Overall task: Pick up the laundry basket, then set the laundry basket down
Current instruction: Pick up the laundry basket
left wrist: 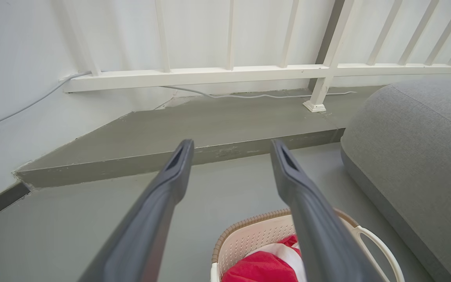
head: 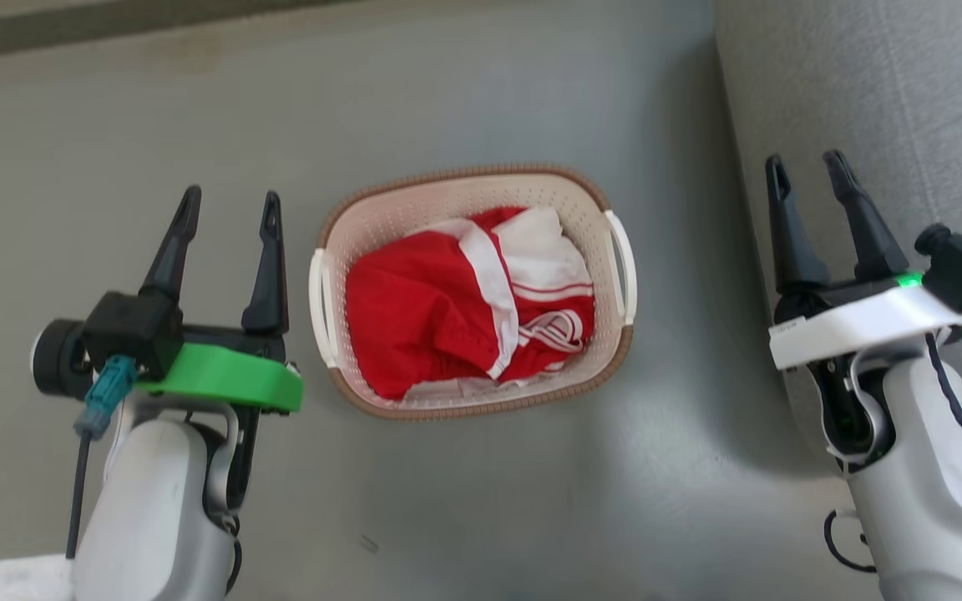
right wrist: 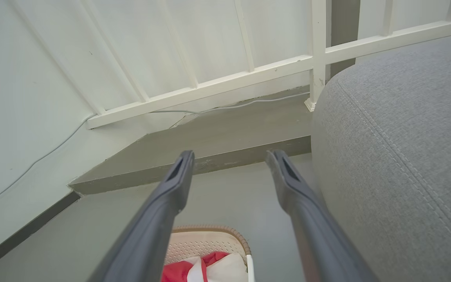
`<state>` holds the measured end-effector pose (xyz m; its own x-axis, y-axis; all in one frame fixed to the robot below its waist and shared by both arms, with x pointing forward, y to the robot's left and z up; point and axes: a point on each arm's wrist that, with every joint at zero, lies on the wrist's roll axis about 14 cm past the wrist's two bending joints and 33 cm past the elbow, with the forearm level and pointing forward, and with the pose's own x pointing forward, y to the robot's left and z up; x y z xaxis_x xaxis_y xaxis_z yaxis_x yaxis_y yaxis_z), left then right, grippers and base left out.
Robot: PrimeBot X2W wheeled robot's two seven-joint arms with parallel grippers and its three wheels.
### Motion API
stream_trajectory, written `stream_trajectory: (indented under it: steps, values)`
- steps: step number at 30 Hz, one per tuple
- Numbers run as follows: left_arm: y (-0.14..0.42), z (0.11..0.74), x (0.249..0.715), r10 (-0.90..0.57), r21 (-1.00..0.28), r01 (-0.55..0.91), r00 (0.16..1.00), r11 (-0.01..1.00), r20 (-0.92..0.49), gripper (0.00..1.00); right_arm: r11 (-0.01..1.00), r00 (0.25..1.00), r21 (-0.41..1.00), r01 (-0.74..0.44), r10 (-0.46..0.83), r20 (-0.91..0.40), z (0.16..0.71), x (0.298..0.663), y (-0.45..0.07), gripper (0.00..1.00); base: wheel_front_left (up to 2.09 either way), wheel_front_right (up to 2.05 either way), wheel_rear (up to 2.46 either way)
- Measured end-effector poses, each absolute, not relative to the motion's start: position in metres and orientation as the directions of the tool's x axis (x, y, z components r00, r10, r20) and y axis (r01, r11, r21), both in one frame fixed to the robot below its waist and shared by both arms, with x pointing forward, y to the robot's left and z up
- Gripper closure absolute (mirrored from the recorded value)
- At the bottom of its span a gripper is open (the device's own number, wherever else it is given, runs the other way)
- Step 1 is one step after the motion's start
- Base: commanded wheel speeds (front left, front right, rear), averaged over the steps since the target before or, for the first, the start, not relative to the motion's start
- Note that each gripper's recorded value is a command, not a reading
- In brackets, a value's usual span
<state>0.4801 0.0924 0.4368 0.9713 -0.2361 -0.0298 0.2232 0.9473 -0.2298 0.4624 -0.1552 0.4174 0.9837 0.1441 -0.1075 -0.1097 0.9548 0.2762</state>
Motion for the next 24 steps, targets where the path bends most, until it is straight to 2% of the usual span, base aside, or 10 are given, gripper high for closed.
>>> stream_trajectory:
  steps: [12, 24]
  values:
    - [0.078, 0.361, 0.508, -0.272, -0.257, 0.223, 0.946, 0.941, -0.178, 0.00, 0.955, 0.956, 0.276, -0.107, 0.175, -0.235, 0.351, 0.493, -0.148, 0.00, 0.00, 0.00, 0.00]
    - [0.080, 0.272, 0.504, -0.263, -0.281, 0.160, 0.885, 0.946, -0.384, 0.00, 0.948, 0.889, 0.297, -0.117, 0.233, -0.395, 0.276, 0.498, -0.128, 0.00, 0.00, 0.00, 0.00]
